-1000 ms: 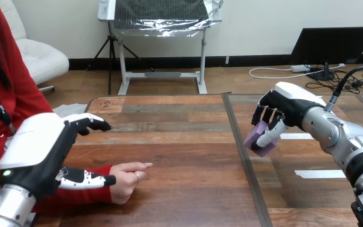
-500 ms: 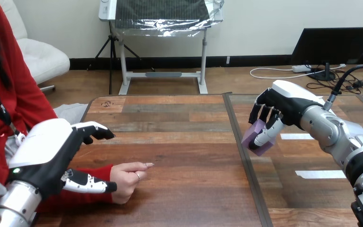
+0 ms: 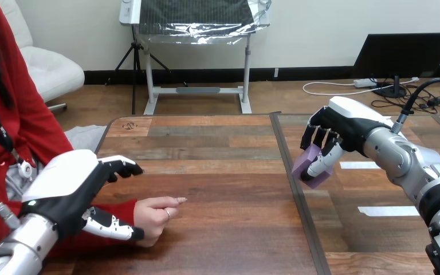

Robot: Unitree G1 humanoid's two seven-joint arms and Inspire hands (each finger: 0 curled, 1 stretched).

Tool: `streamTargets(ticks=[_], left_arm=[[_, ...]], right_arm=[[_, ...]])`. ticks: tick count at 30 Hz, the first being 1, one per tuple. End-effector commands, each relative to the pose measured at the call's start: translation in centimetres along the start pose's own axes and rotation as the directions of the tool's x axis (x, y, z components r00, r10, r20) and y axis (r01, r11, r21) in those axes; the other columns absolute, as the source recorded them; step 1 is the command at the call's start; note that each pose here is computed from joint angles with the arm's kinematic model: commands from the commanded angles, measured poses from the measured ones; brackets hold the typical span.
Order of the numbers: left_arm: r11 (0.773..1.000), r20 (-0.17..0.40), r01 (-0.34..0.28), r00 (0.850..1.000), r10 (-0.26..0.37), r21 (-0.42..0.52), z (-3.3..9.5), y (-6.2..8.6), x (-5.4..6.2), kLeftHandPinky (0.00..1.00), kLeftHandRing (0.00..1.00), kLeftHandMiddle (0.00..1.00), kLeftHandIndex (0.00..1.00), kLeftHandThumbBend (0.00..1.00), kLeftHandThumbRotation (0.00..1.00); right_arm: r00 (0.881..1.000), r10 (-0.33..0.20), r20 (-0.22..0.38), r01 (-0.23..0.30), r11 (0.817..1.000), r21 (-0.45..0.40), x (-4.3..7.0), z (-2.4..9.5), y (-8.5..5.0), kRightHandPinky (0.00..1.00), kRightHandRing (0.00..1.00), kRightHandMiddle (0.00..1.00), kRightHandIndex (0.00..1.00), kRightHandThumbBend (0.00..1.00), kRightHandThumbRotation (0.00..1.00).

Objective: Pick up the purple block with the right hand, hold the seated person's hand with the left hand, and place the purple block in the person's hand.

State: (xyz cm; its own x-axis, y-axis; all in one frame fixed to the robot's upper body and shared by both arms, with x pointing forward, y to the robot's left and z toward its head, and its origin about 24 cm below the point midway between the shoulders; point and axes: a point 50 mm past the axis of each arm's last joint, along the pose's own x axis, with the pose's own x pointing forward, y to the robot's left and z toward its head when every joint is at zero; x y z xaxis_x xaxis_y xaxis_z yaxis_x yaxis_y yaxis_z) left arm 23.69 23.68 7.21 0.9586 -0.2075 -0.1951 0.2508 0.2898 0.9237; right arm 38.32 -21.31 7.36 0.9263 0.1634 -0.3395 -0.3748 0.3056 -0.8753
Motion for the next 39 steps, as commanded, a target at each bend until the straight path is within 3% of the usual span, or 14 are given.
streamTargets(ticks=[1, 19, 39], left_arm=[[0.997, -0.005, -0.014, 1.000, 0.014, 0.072, 0.3, 1.9, 1.2, 0.69, 0.77, 0.79, 0.77, 1.00, 0.25], [0.991, -0.045, 0.055, 0.998, -0.050, 0.122, -0.6, 1.1, 2.5, 0.74, 0.80, 0.82, 0.79, 1.00, 0.23], [0.973, -0.123, 0.188, 0.977, -0.172, 0.134, -0.8, 0.7, 3.5, 0.79, 0.85, 0.86, 0.83, 1.00, 0.18]], right_arm=[[0.990, -0.128, 0.062, 0.127, 0.992, 0.016, -0.1, 1.2, -3.8, 0.40, 0.44, 0.48, 0.47, 0.80, 0.00], [0.989, -0.128, 0.071, 0.128, 0.992, 0.005, -0.1, 1.3, -3.9, 0.40, 0.44, 0.49, 0.47, 0.80, 0.00], [0.989, -0.128, 0.072, 0.128, 0.992, 0.004, -0.1, 1.3, -3.9, 0.40, 0.44, 0.48, 0.47, 0.81, 0.00]])
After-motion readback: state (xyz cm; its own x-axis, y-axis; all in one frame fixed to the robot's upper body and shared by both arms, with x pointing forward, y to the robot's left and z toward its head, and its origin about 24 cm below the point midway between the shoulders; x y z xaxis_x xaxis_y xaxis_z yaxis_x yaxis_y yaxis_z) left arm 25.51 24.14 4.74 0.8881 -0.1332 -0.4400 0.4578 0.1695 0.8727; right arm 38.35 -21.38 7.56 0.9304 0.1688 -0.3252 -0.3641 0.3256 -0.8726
